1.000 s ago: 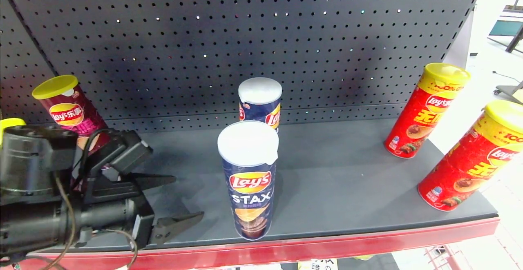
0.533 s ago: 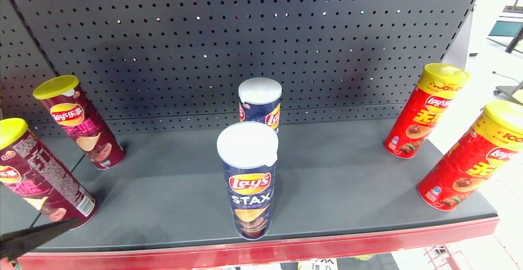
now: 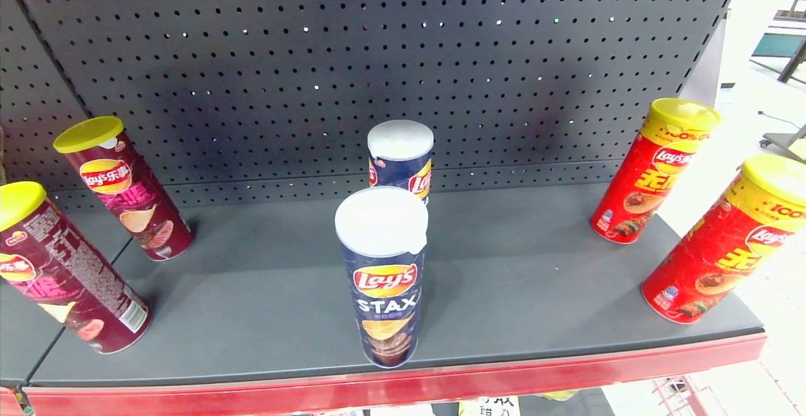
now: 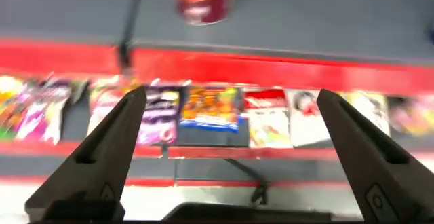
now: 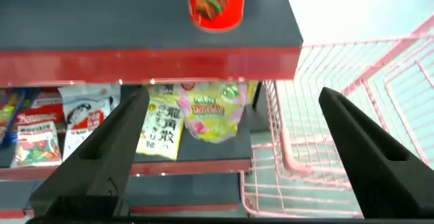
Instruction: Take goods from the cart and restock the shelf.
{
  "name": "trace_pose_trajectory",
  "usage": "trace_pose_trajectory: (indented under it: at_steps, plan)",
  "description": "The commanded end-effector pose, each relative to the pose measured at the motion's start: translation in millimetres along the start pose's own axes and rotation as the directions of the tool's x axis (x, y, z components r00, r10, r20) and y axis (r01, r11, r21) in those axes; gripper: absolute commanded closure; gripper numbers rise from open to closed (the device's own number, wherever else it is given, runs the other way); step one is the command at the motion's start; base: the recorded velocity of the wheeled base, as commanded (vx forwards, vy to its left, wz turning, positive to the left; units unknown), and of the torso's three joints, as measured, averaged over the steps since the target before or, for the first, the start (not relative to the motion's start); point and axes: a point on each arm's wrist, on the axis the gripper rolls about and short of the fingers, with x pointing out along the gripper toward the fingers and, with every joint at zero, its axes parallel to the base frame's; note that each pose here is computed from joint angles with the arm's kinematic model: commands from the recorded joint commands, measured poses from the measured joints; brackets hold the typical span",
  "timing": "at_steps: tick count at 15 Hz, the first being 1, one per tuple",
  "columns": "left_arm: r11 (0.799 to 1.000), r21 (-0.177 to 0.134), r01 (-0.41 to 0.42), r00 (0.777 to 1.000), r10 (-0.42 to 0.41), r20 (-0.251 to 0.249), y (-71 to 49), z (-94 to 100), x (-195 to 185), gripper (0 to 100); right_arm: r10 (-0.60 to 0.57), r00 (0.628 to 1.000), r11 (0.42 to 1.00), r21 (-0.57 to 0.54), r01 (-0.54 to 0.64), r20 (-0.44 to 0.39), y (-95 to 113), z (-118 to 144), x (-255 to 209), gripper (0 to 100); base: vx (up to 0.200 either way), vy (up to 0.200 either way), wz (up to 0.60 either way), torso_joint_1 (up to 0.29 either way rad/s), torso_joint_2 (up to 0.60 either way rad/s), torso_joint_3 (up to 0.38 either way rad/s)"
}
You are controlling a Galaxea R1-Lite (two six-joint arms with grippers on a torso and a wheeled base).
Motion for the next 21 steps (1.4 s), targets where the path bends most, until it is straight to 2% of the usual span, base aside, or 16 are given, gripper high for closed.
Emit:
trace_pose_trajectory:
  at_steps: [1, 2, 3, 4, 5, 6, 7, 8, 10, 11, 12, 15, 17, 19, 20, 21]
  plan:
    - [0.979, -0.047, -0.200, 0.978, 0.196, -0.075, -7.8, -12.2, 10.0, 0, -0.024, 1.000, 1.000, 0.003, 0.024, -0.006, 0.8, -6.2, 0.9, 0, 0.000, 0.000, 0.00, 0.000, 0.00, 0.000]
    - [0.973, -0.056, -0.222, 0.973, 0.218, -0.074, -8.4, -21.6, 12.1, 0, -0.036, 0.999, 0.999, 0.004, 0.036, -0.014, 1.2, -8.6, 1.7, 0, 0.000, 0.000, 0.00, 0.000, 0.00, 0.000]
    - [0.979, -0.060, -0.193, 0.981, 0.191, -0.037, -8.1, -26.6, 10.9, 0, -0.045, 0.999, 0.999, 0.006, 0.045, -0.011, 1.5, -9.7, 1.4, 0, 0.000, 0.000, 0.00, 0.000, 0.00, 0.000]
    - [0.995, -0.070, -0.075, 0.992, 0.081, 0.095, -9.4, -27.1, 20.3, 0, -0.034, 0.999, 0.999, 0.006, 0.034, -0.005, 2.1, -12.0, 1.2, 0, 0.000, 0.000, 0.00, 0.000, 0.00, 0.000]
    - [0.997, -0.069, -0.035, 0.971, 0.050, 0.233, -8.7, -33.9, 38.6, 0, -0.018, 1.000, 1.000, 0.005, 0.018, -0.003, 2.1, -12.0, 1.1, 0, 0.000, 0.000, 0.00, 0.000, 0.00, 0.000]
    - [0.999, -0.050, 0.020, 0.951, -0.004, 0.309, -9.9, -31.7, 40.9, 0, -0.016, 1.000, 1.000, 0.002, 0.016, -0.001, 2.0, -12.1, 1.0, 0, 0.000, 0.000, 0.00, 0.000, 0.00, 0.000]
    - [0.999, -0.028, 0.028, 0.964, -0.020, 0.266, -10.0, -35.2, 41.4, 0, -0.025, 1.000, 1.000, -0.009, 0.025, -0.003, 1.9, -12.5, 1.1, 0, 0.000, 0.000, 0.00, 0.000, 0.00, 0.000]
    - [1.000, 0.021, -0.003, 0.969, -0.002, 0.247, -9.6, -35.7, 41.0, 0, -0.051, 0.999, 0.999, -0.004, 0.051, -0.001, 1.5, -15.1, 2.8, 0, 0.000, 0.000, 0.00, 0.000, 0.00, 0.000]
    - [1.000, 0.023, -0.021, 0.968, 0.015, 0.249, -9.2, -35.6, 41.0, 0, -0.021, 0.995, 1.000, -0.003, 0.022, 0.096, 2.6, -15.2, 8.8, 0, 0.000, 0.000, 0.00, 0.000, 0.00, 0.000]
    - [1.000, 0.020, -0.020, 0.968, 0.015, 0.249, -9.2, -35.6, 41.0, 0, 0.054, 0.981, 0.998, -0.026, -0.050, 0.184, 4.6, -14.1, 11.8, 0, 0.000, 0.000, 0.00, 0.000, 0.00, 0.000]
    - [1.000, 0.010, -0.008, 0.968, 0.005, 0.252, -9.4, -35.9, 41.2, 0, 0.056, 0.981, 0.998, -0.021, -0.053, 0.188, 4.8, -14.6, 11.3, 0, 0.000, 0.000, 0.00, 0.000, 0.00, 0.000]
    - [1.000, -0.003, -0.008, 0.965, 0.008, 0.262, -9.2, -36.2, 42.0, 0, 0.032, 0.995, 0.996, 0.082, -0.040, 0.095, 5.0, -24.3, 12.4, 0, 0.000, 0.000, 0.00, 0.000, 0.00, 0.000]
    - [0.999, 0.020, -0.049, 0.964, 0.042, 0.261, -8.4, -36.5, 42.1, 0, 0.055, 0.993, 0.998, 0.023, -0.058, 0.106, 5.8, -25.1, 11.2, 0, 0.000, 0.000, 0.00, 0.000, 0.00, 0.000]
    - [0.998, 0.023, -0.051, 0.966, 0.043, 0.256, -8.3, -37.4, 42.6, 0, 0.045, 0.992, 0.998, 0.039, -0.050, 0.116, 6.1, -25.5, 10.6, 0, 0.000, 0.000, 0.00, 0.000, 0.00, 0.000]
    - [0.999, 0.043, -0.031, 0.968, 0.019, 0.251, -8.8, -38.0, 42.6, 0, 0.059, 0.991, 0.997, 0.038, -0.064, 0.124, 6.4, -25.7, 10.1, 0, 0.000, 0.000, 0.00, 0.000, 0.00, 0.000]
    - [0.995, 0.096, 0.007, 0.974, -0.029, 0.223, -9.7, -40.0, 43.1, 0, 0.092, 0.987, 0.995, 0.023, -0.096, 0.128, 7.2, -25.8, 9.8, 0, 0.000, 0.000, 0.00, 0.000, 0.00, 0.000]
